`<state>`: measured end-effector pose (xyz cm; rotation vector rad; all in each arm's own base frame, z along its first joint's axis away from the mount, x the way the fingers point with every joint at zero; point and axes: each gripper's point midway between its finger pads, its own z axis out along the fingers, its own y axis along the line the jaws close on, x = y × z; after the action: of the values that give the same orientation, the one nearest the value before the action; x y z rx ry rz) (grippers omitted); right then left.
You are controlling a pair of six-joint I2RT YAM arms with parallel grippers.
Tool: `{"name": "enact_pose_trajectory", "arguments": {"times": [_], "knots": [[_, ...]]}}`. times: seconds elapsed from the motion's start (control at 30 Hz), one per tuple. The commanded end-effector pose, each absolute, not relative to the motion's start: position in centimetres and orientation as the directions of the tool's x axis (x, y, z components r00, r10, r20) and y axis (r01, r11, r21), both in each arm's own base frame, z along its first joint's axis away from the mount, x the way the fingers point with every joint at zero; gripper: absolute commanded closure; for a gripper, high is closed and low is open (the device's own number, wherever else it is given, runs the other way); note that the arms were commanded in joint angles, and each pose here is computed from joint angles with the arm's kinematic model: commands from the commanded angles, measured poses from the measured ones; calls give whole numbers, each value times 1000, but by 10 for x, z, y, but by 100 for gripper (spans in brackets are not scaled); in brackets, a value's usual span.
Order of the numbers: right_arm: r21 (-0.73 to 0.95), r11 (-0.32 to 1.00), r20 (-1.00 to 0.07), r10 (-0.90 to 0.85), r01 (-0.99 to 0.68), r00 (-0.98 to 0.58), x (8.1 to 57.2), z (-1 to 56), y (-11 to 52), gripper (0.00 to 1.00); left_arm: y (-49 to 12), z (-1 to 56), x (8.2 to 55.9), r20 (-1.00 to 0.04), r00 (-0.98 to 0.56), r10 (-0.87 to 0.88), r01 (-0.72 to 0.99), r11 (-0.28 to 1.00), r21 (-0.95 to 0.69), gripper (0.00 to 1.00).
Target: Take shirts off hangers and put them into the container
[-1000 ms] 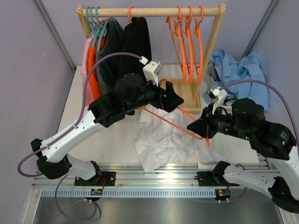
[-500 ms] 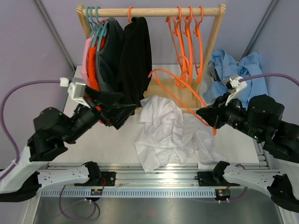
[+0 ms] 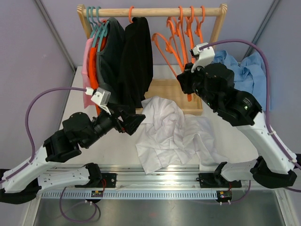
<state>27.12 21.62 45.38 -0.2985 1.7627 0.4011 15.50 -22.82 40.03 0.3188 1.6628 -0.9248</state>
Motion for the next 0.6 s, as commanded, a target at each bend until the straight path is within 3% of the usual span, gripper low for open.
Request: {"name": "enact_pose_trajectory", "arguments": {"times": [0.0, 0.33, 0.57], "knots": [[134, 925, -991, 122, -355, -57, 290, 515, 214, 100, -220, 417, 154, -894, -294, -338, 631, 634, -447, 1], [82, 965, -996, 85, -250, 0, 336, 529, 236, 100, -210, 399, 149, -872, -326, -366, 609, 624, -490, 1], [20, 985, -999, 12, -171, -48, 375, 500, 250, 100, -202, 398, 145, -861, -331, -386, 604, 614, -508, 1]]}}
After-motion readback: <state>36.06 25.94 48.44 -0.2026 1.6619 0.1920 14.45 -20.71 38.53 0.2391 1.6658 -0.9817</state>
